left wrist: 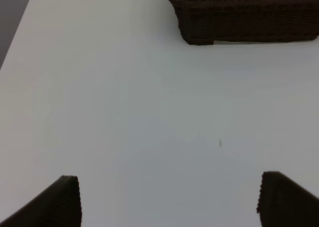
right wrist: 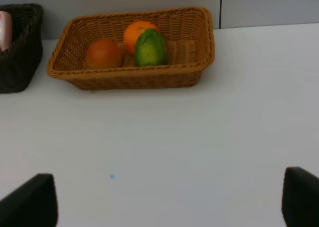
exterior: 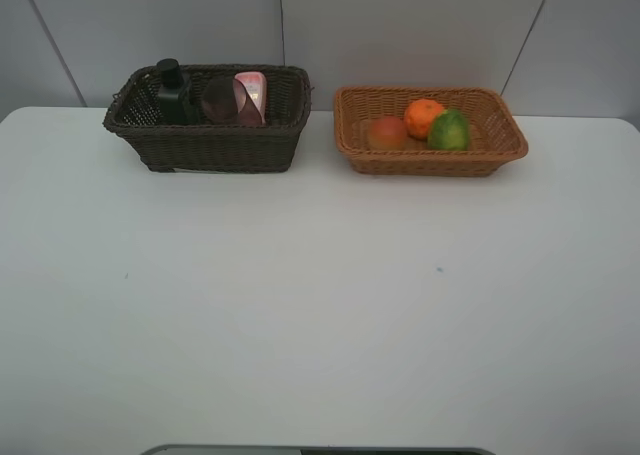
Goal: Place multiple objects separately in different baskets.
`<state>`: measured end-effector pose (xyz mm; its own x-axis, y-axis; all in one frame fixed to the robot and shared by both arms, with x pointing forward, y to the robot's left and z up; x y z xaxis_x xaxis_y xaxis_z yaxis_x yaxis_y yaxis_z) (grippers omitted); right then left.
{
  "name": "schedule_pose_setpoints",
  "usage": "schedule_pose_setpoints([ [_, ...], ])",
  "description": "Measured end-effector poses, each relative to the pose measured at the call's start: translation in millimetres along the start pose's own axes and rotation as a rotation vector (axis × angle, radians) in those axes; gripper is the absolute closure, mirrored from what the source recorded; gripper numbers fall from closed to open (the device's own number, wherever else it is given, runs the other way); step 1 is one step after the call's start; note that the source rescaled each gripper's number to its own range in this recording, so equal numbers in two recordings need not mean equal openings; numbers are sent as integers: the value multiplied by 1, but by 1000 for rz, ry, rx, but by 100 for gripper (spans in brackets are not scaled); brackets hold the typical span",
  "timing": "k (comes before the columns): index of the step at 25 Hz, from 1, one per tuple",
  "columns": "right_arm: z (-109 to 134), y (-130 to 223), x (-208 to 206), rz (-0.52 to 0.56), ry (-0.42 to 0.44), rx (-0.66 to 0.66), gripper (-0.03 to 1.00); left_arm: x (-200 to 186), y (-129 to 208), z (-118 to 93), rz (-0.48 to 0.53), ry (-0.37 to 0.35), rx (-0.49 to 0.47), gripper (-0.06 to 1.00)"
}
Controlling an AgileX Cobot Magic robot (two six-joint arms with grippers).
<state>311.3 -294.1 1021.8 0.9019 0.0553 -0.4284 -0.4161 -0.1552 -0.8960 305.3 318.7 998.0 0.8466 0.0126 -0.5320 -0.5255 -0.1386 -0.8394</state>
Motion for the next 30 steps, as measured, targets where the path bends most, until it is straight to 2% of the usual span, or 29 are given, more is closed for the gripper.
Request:
schedule_pose_setpoints([
  [11, 0, 0, 0, 0, 0, 0, -3, 0, 0, 0, 1, 2, -1, 2],
  [18, 0, 0, 0, 0, 0, 0, -3, 0, 3, -11, 19, 60, -30, 2],
  [30, 0, 0, 0, 0, 0, 0, -3, 0, 4, -12, 20, 66, -32, 2],
])
Point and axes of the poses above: a point on each arm's last joint axis where the gripper is mounted, x pointing out along that axis toward the gripper, z along the wrist's bending axis when the last joint is at zero, y = z × x, the point moved 9 cm from there along x, pointing out along that axis toward the gripper, and after that the axes turned 10 degrees about -x, right-handed, at the moved point
